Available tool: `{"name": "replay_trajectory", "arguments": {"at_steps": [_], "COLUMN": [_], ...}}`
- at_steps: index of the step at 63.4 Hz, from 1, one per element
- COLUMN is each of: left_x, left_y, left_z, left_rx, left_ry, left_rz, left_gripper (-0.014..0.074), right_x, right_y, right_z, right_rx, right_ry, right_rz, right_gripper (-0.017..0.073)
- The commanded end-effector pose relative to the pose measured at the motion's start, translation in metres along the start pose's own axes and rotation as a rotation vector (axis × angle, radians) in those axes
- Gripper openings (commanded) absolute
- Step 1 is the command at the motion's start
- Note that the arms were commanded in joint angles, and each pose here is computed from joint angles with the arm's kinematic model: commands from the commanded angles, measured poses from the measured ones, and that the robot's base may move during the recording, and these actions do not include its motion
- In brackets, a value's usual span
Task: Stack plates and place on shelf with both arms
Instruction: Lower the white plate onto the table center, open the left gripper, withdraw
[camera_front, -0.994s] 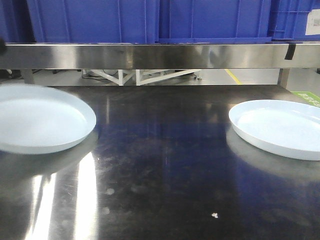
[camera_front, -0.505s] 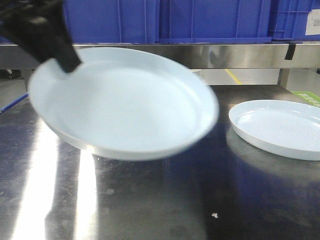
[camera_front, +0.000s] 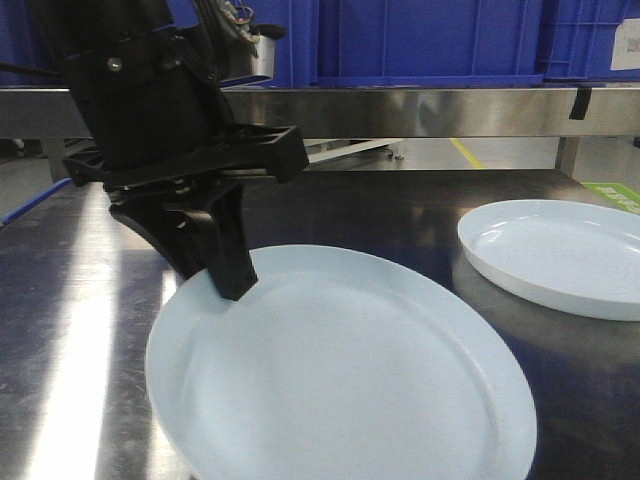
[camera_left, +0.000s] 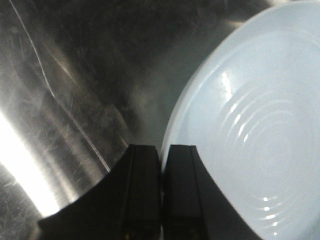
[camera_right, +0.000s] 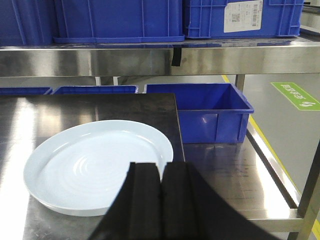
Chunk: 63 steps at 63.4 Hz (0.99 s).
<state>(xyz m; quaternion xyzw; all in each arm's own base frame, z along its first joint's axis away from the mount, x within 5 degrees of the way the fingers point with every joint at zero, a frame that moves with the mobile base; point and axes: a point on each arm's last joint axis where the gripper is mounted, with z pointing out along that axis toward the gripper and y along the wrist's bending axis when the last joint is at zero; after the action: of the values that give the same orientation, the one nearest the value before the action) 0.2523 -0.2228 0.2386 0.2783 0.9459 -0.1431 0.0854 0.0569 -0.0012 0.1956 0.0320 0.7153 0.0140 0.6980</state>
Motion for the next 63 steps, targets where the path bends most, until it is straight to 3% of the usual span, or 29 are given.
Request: {"name": "replay_trajectory", "arguments": {"at_steps": [1, 18, 44, 52, 63], "left_x": [-0.007, -0.007, -0.006, -0.004, 0.006], "left_y": [-0.007, -0.006, -0.008, -0.01, -0.011], "left_z": [-0.016, -0.009, -0.016, -0.035, -0.089], "left_rx": [0.022, 0.023, 0.026, 0.022, -0.039], "left_ry": [-0.089, -0.058, -0.061, -0.113, -0.295], "left_rz": [0.007, -0.001, 0.004, 0.023, 0.069], "left_gripper": [0.0087, 0.0108, 0.0458, 0.0464, 0.0444], "right_x": [-0.015, -0.015, -0.015, -0.015, -0.015], "right_y": [0.0, 0.0, 0.0, 0.0, 0.0], "right_z": [-0.003, -0.003, -0.003, -0.003, -0.003], "right_rx": [-0.003, -0.003, -0.003, -0.003, -0.003], "right_ry": [-0.132, -0.132, -0.132, -0.132, -0.132], "right_rz": [-0.012, -0.012, -0.012, -0.012, -0.012], "right_gripper": [0.0057, 0.0057, 0.0057, 0.0057, 0.0057]}}
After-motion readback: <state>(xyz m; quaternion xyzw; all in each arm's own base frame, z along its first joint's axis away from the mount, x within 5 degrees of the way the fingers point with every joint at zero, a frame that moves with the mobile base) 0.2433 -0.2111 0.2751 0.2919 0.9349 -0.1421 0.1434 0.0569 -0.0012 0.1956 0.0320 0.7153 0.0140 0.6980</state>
